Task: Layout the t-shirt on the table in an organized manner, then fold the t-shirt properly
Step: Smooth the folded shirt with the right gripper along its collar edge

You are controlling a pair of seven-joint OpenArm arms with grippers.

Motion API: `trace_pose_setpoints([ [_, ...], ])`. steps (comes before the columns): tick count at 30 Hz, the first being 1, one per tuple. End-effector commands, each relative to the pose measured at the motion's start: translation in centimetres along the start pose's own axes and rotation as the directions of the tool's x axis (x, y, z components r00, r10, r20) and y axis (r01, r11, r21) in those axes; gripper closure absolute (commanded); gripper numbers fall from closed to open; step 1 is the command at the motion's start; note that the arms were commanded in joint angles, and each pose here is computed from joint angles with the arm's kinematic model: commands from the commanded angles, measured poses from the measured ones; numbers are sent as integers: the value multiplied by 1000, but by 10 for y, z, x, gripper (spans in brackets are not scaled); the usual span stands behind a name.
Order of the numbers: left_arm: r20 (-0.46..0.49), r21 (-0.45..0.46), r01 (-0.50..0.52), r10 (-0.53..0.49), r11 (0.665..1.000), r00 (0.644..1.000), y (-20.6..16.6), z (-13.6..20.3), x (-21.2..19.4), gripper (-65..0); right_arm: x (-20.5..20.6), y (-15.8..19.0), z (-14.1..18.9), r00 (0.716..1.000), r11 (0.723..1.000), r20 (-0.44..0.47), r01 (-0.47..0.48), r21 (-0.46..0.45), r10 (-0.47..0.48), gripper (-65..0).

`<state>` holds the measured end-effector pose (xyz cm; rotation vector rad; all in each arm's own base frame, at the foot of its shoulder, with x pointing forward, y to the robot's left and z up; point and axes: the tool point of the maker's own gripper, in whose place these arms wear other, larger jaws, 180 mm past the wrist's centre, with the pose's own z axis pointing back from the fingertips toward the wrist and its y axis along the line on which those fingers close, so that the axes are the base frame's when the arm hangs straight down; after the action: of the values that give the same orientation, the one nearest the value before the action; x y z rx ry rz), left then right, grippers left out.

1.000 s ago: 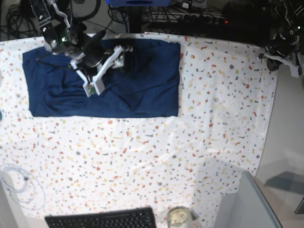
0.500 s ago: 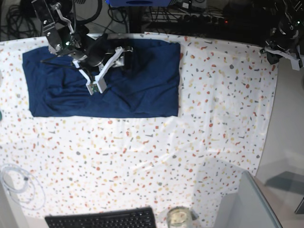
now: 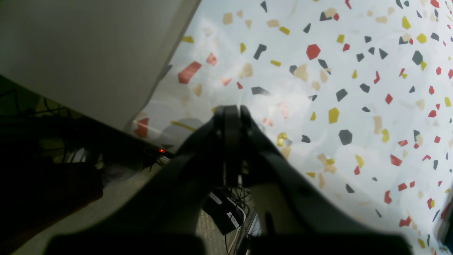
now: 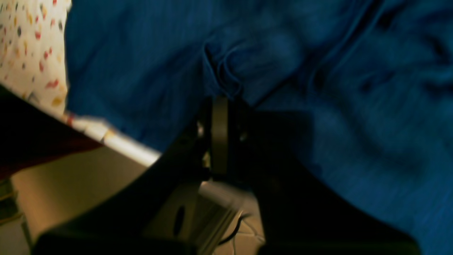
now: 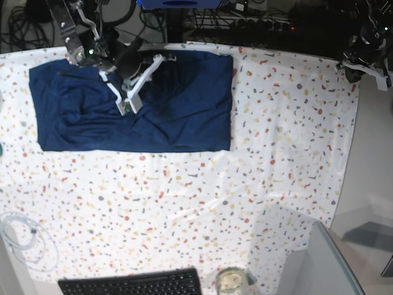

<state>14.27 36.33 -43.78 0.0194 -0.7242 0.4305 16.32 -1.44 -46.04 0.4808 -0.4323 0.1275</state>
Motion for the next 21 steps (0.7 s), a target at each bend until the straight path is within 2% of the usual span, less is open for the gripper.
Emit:
trace_pose_setpoints([
  [1,37,-2,16,-16,1000,999,2,3,13,0,13,8,7,999,1000,50,-11,25,9,0],
  [15,37,-2,16,-16,1000,999,2,3,13,0,-7,1,19,1000,1000,19,-13,9,13,0],
  [21,33,-1,15,-15,1000,999,3,3,11,0,-4,-34,36,997,995,55,55,-78,-50,0],
])
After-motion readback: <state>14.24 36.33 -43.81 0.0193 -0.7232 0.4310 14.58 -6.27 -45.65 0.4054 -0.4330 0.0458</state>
